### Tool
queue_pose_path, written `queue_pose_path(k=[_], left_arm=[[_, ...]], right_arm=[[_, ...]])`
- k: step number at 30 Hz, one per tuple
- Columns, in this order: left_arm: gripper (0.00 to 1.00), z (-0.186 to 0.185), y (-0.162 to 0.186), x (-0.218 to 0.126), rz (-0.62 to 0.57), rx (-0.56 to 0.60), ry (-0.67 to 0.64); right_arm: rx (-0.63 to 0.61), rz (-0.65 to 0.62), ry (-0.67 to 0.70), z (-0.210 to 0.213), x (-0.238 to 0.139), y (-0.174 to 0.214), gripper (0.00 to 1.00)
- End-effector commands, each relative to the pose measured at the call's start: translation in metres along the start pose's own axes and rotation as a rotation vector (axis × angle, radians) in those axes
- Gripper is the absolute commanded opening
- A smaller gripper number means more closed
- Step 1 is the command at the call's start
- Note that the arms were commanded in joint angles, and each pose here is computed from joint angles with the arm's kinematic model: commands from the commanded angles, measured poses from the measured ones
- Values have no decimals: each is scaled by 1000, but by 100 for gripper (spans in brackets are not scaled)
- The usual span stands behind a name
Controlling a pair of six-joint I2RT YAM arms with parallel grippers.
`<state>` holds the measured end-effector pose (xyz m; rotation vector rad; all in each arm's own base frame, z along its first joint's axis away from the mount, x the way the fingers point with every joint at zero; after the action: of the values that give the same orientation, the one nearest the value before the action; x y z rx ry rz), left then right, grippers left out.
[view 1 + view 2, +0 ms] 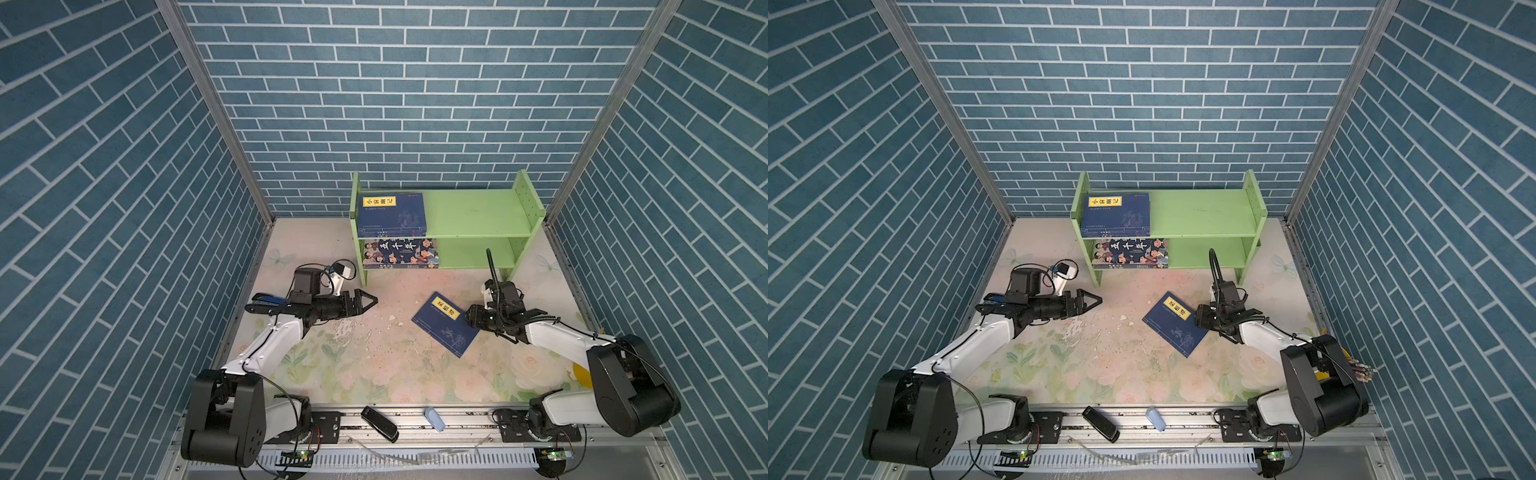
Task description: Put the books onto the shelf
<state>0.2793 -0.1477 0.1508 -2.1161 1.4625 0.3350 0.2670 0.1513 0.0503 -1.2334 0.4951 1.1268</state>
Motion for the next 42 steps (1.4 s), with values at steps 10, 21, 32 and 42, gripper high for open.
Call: queue_pose_path(k=[10, 21, 32, 42], left_arm=[[100, 18, 6, 6, 7, -55, -57], [100, 31, 5, 7, 14, -66, -133], [100, 27, 9, 11, 26, -65, -68], [100, 43, 8, 13, 12, -112, -148]], right_arm=[[-97, 11, -162, 70, -11, 24, 57], [13, -145, -87, 48, -11, 2, 57], [5, -192, -115, 52, 15, -20, 56], [-103, -175, -326, 87, 29, -19, 55]])
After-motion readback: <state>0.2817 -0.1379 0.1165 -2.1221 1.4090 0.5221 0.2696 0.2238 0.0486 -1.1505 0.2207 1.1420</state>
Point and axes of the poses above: each gripper's point midway between its finger pads, its own x axis out along the fingers, its own z axis along the line the jaws close on, y = z × x, the point moved 2 cm from there along -x, back along the fingers, and after that the axes turned 11 degrees about -x, right-handed, at the moved point
